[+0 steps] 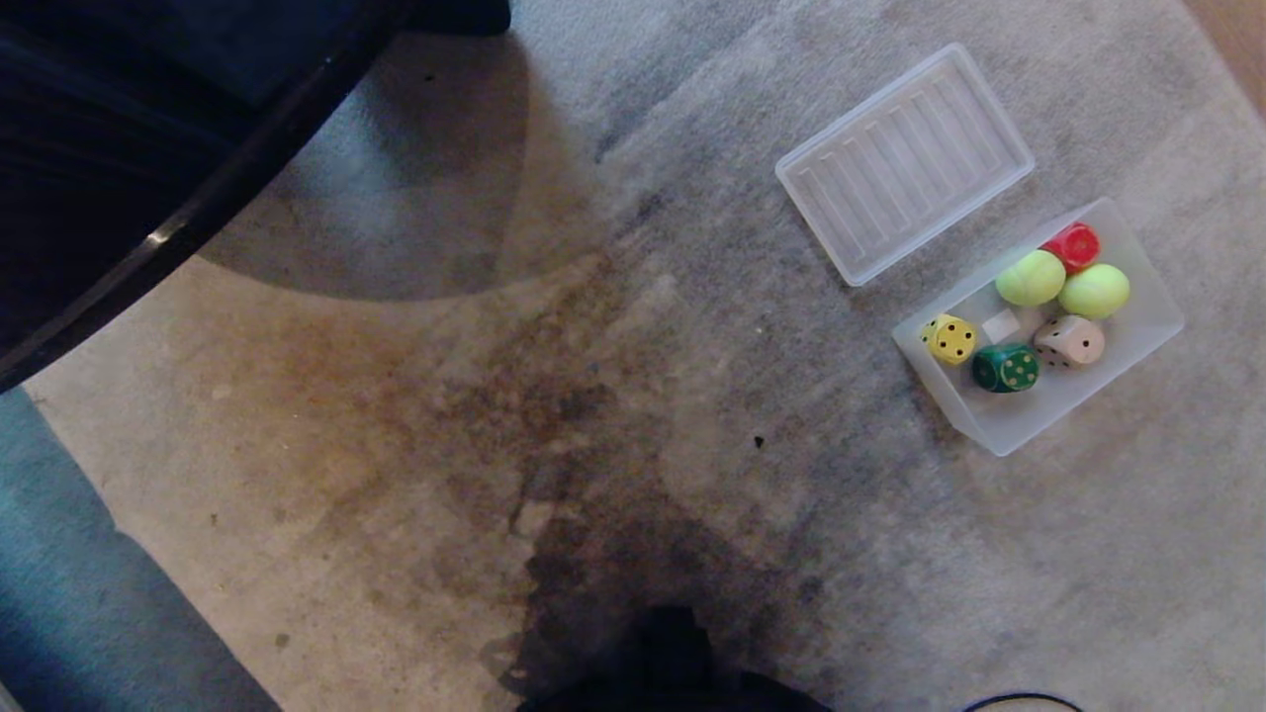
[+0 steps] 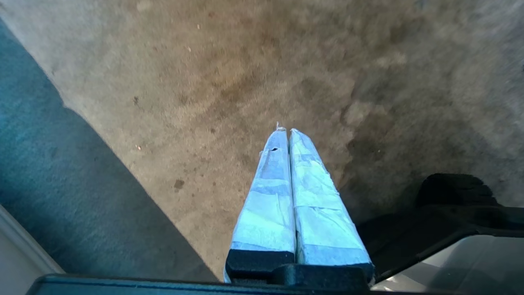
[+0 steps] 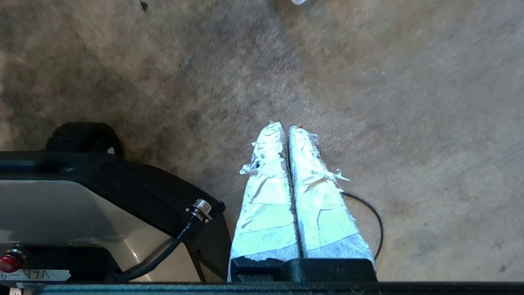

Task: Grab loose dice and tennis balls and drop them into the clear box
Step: Close the lid

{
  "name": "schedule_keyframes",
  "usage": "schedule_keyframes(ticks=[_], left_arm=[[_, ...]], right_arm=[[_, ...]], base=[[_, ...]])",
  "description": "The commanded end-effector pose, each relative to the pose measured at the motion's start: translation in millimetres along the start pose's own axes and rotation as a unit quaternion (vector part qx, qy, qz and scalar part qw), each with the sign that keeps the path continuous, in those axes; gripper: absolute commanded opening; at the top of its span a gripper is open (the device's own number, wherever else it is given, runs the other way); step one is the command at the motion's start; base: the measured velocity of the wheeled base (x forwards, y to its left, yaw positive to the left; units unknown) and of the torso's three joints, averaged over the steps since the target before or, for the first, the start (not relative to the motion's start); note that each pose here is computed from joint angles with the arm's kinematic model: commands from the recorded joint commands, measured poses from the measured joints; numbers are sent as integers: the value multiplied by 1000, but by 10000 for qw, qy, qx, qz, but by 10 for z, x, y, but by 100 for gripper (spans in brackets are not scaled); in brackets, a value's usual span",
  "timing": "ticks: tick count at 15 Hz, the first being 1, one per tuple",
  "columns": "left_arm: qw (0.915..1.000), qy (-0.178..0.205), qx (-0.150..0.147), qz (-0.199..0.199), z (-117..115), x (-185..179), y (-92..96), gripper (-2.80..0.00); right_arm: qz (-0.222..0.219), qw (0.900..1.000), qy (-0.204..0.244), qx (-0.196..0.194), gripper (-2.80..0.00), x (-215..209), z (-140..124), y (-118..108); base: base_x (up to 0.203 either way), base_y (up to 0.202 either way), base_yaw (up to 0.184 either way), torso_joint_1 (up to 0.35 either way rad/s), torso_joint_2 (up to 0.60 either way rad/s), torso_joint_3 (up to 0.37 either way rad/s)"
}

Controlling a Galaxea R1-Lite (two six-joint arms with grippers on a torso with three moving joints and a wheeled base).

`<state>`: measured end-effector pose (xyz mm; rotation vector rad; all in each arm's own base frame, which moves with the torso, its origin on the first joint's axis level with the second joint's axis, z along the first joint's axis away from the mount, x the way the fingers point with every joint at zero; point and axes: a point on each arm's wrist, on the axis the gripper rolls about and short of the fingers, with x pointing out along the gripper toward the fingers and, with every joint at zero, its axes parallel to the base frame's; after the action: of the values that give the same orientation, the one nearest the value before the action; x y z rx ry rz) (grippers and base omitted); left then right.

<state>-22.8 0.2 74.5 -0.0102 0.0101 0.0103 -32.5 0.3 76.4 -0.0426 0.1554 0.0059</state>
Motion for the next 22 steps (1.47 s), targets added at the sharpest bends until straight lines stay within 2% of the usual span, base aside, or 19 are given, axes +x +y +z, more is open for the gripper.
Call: schedule_keyframes(ticks=[1, 12, 19, 22], left_arm=[[10000, 18, -2, 2, -5, 2, 0, -280], [10000, 11, 6, -5, -3, 2, 0, -280], [10000, 18, -2, 2, -5, 2, 0, -280], [10000, 7, 0, 2, 0, 1, 0, -280]], right_arm=[[3, 10000, -3, -4, -280, -1, -2, 0], [3, 10000, -3, -4, -280, -1, -2, 0], [3, 10000, -3, -4, -280, -1, -2, 0], [3, 10000, -3, -12, -280, -1, -2, 0]], base=[[0, 0, 0, -2, 2, -203], [0, 0, 0, 1, 2, -43], [147, 0, 0, 1, 3, 1], [0, 0, 0, 0, 0, 0]])
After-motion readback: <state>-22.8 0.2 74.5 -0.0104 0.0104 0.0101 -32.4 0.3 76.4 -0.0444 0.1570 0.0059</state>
